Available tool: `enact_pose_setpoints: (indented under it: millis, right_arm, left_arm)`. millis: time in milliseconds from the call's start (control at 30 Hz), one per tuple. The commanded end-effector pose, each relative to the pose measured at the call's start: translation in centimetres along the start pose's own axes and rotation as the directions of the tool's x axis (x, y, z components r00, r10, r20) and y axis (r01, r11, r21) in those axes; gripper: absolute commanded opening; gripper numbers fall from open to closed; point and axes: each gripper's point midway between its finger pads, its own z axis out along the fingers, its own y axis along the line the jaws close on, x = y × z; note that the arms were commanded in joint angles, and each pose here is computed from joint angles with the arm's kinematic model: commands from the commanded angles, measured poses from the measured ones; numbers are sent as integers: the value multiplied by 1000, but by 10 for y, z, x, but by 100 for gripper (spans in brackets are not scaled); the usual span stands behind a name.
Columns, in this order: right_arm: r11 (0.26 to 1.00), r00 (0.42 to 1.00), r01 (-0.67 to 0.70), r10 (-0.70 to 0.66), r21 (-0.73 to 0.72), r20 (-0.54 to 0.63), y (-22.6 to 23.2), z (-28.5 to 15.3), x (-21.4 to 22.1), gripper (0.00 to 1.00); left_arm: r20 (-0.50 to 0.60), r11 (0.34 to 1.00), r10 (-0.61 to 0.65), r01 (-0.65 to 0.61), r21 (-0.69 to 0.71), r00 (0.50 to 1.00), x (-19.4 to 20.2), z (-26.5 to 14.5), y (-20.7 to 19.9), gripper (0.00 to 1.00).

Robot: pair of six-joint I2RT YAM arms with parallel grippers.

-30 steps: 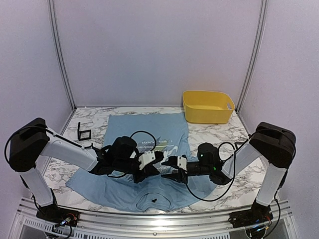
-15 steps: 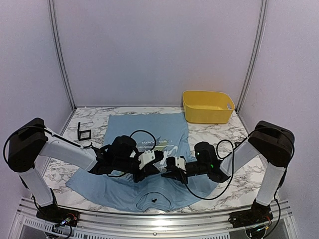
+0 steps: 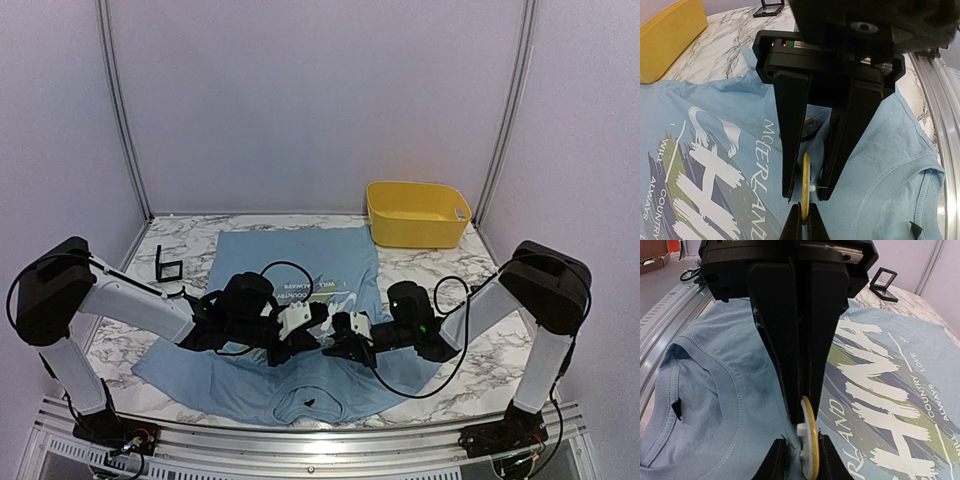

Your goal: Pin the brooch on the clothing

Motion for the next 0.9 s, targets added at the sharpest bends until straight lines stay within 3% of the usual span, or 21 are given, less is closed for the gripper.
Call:
enact_pose_setpoints:
  millis: [0, 433, 633, 867]
  right_arm:
    - [1000, 999, -7, 7, 2, 34, -8, -5, -15, 18]
    - [997, 997, -69, 70, -31, 28, -11, 0, -19, 18]
    - [998, 997, -66, 67, -19, 31, -16, 1, -24, 11]
    - [993, 993, -118, 118, 16, 3, -29, 7, -21, 10]
  left_arm:
    - [28, 1000, 22, -22, -6, 999, -10, -7, 0, 0]
    - [30, 999, 35, -35, -3, 999, -12, -7, -1, 0]
    - [33, 999, 44, -44, -2, 998, -13, -7, -2, 0]
    - [34, 996, 84, -84, -6, 996, -17, -7, -8, 0]
